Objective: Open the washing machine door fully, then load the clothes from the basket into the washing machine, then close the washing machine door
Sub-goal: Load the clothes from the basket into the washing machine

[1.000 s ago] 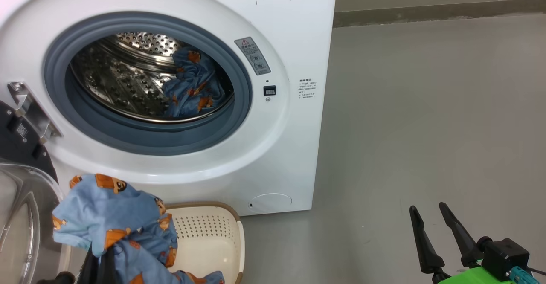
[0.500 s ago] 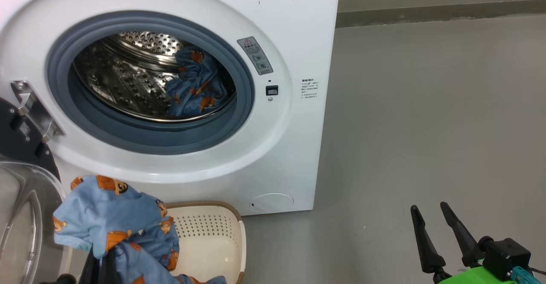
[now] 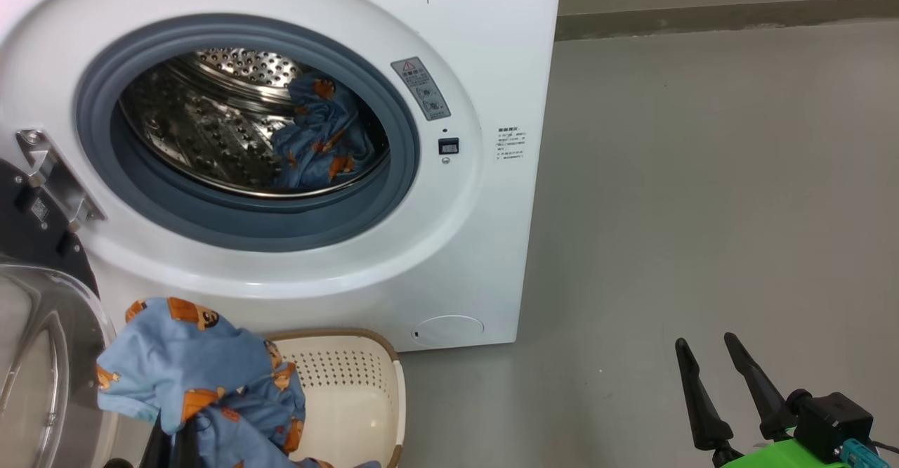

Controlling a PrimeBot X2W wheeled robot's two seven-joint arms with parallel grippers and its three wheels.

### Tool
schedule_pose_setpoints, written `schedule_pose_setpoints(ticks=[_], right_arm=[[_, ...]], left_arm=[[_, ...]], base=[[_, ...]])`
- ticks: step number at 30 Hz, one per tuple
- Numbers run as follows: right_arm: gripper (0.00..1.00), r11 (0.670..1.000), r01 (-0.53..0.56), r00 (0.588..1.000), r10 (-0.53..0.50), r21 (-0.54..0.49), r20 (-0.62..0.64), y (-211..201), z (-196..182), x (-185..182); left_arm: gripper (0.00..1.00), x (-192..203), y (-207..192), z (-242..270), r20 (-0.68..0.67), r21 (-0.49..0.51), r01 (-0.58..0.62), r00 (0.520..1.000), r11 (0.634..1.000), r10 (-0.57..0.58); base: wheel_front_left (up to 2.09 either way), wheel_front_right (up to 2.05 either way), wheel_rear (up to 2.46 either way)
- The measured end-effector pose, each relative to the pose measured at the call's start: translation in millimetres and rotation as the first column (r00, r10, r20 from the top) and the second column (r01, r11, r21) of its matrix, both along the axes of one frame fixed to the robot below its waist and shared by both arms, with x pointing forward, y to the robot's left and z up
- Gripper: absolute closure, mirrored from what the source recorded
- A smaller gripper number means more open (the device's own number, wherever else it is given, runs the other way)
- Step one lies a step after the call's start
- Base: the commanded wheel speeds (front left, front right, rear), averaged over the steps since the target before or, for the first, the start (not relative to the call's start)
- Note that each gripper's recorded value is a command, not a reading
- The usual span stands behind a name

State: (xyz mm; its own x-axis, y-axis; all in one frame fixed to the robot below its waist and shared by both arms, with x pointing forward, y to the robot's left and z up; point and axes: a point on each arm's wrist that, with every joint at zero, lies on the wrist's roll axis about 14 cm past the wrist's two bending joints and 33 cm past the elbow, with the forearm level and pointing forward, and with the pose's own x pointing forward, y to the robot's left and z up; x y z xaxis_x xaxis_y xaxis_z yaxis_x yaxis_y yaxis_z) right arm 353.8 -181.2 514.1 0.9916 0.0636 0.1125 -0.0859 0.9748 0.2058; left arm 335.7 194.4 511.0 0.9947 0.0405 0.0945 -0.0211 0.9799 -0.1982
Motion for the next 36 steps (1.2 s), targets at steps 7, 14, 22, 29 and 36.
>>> schedule_pose_setpoints(ticks=[7, 14, 22, 29, 36], right_arm=[[0.00, 1.000, -0.005, 1.000, 0.005, 0.000, -0.018, 1.7, -5.7, 1.9], [0.00, 1.000, -0.005, 0.998, 0.005, -0.001, -0.058, 1.5, -18.5, 6.9], [0.00, 1.000, -0.019, 0.996, 0.018, -0.010, -0.083, 5.4, -28.1, 25.6], [0.00, 1.000, -0.021, 0.994, 0.020, -0.011, -0.104, 6.4, -37.1, 40.5], [0.00, 1.000, 0.006, 0.991, -0.008, -0.014, -0.133, -2.4, -48.5, 48.4]], left_arm=[[1.00, 2.0, -6.4, -6.4, -0.022, -0.004, 0.014, 1.000, 1.000, -0.014], [1.00, 16.2, -9.7, -12.9, -0.042, -0.009, 0.022, 0.999, 1.000, -0.022], [1.00, 66.1, -18.8, 1.8, 0.013, -0.017, 0.047, 0.999, 0.999, -0.047], [1.00, 118.2, -25.5, 17.3, 0.070, 0.005, 0.085, 0.994, 0.996, -0.085], [1.00, 168.0, -34.8, 21.7, 0.094, 0.024, 0.122, 0.988, 0.992, -0.123]], base=[[0.00, 0.00, 0.00], [0.00, 0.00, 0.00], [0.00, 0.00, 0.00], [0.00, 0.00, 0.00], [0.00, 0.00, 0.00]])
